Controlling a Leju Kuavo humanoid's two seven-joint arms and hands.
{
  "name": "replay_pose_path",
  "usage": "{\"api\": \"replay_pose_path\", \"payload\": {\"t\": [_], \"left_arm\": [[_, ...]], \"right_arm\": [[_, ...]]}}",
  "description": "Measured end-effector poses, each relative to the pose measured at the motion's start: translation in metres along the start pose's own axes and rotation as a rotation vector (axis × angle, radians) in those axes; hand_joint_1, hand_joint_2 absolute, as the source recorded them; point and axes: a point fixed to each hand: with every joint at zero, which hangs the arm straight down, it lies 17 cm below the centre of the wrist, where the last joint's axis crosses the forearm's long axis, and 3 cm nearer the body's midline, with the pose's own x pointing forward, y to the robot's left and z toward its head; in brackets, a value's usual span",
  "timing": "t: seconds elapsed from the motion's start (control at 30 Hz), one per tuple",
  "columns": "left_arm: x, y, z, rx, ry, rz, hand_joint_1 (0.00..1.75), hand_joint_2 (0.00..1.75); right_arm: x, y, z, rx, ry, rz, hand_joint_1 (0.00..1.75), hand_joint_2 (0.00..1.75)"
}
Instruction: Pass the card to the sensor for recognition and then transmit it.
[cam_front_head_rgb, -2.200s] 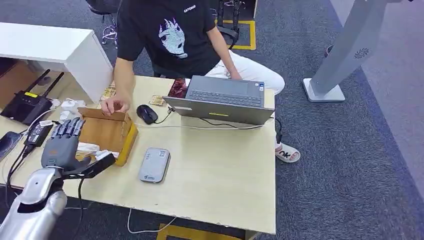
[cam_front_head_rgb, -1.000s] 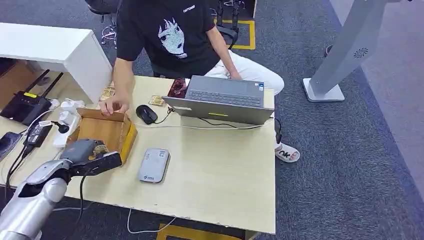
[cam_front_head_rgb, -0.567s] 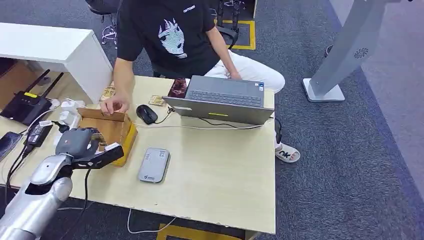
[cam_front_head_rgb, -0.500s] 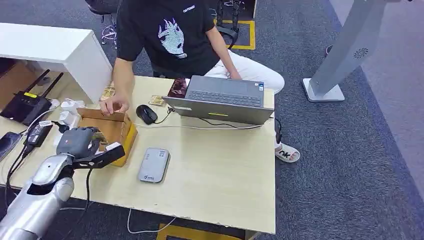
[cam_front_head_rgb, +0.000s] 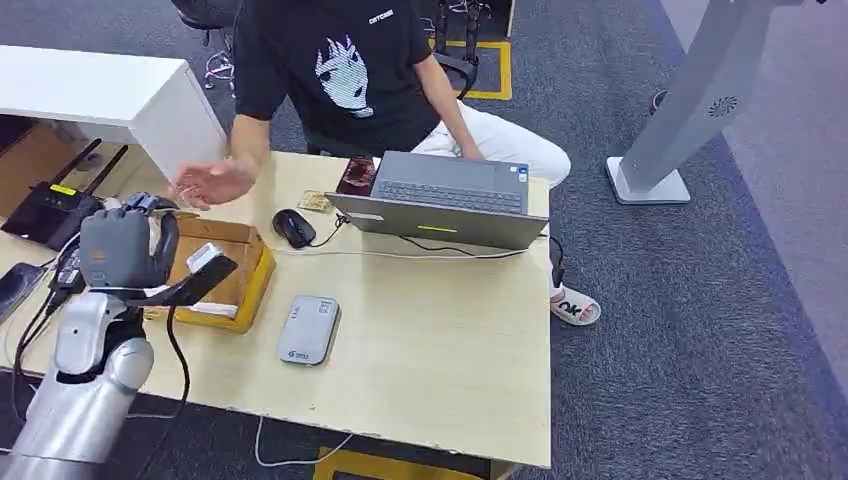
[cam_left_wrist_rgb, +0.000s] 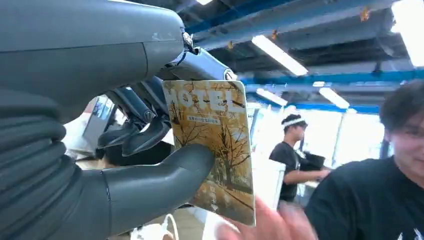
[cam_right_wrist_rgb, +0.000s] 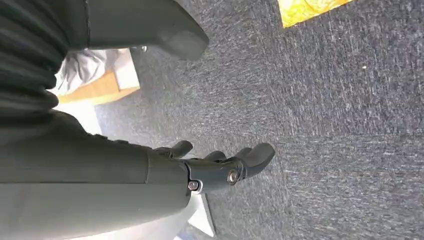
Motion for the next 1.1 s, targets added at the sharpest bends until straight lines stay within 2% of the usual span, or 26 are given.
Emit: {"api": "replay_pose_path", "payload": {"t": [0.07, 0.23, 0.53, 0.57, 0.6, 0.87, 1.1], "left_arm": [[-0.009, -0.001, -0.02, -0.05, 0.04, 0.015, 1.75, 1.75], [-0.028, 0.008, -0.064, -0.052, 0.095, -0.025, 1.75, 1.75], [-0.036, -0.008, -0.09, -0.077, 0.16, -0.037, 1.75, 1.75], [-0.035, -0.011, -0.091, -0.081, 0.162, -0.033, 1.4, 1.75], [-0.034, -0.013, -0.092, -0.084, 0.164, -0.03, 0.0, 1.75], [-0.002, -0.022, -0.091, -0.034, 0.138, 0.024, 0.0, 1.75], [0.012, -0.021, -0.088, -0.011, 0.122, 0.079, 0.0, 1.75]], "right_arm": [[0.001, 0.0, 0.0, 0.0, -0.002, 0.001, 0.0, 1.75], [0.005, 0.001, 0.0, 0.003, -0.006, 0.003, 0.0, 1.75], [0.01, 0.001, 0.001, 0.004, -0.003, 0.0, 0.0, 1.75], [0.01, 0.001, 0.001, 0.004, -0.004, 0.0, 0.0, 1.75], [0.01, 0.001, 0.001, 0.004, -0.003, 0.0, 0.0, 1.75], [0.01, 0.002, 0.001, 0.005, 0.009, -0.012, 0.0, 1.75], [0.009, 0.002, 0.001, 0.006, 0.016, -0.02, 0.0, 1.75]]}}
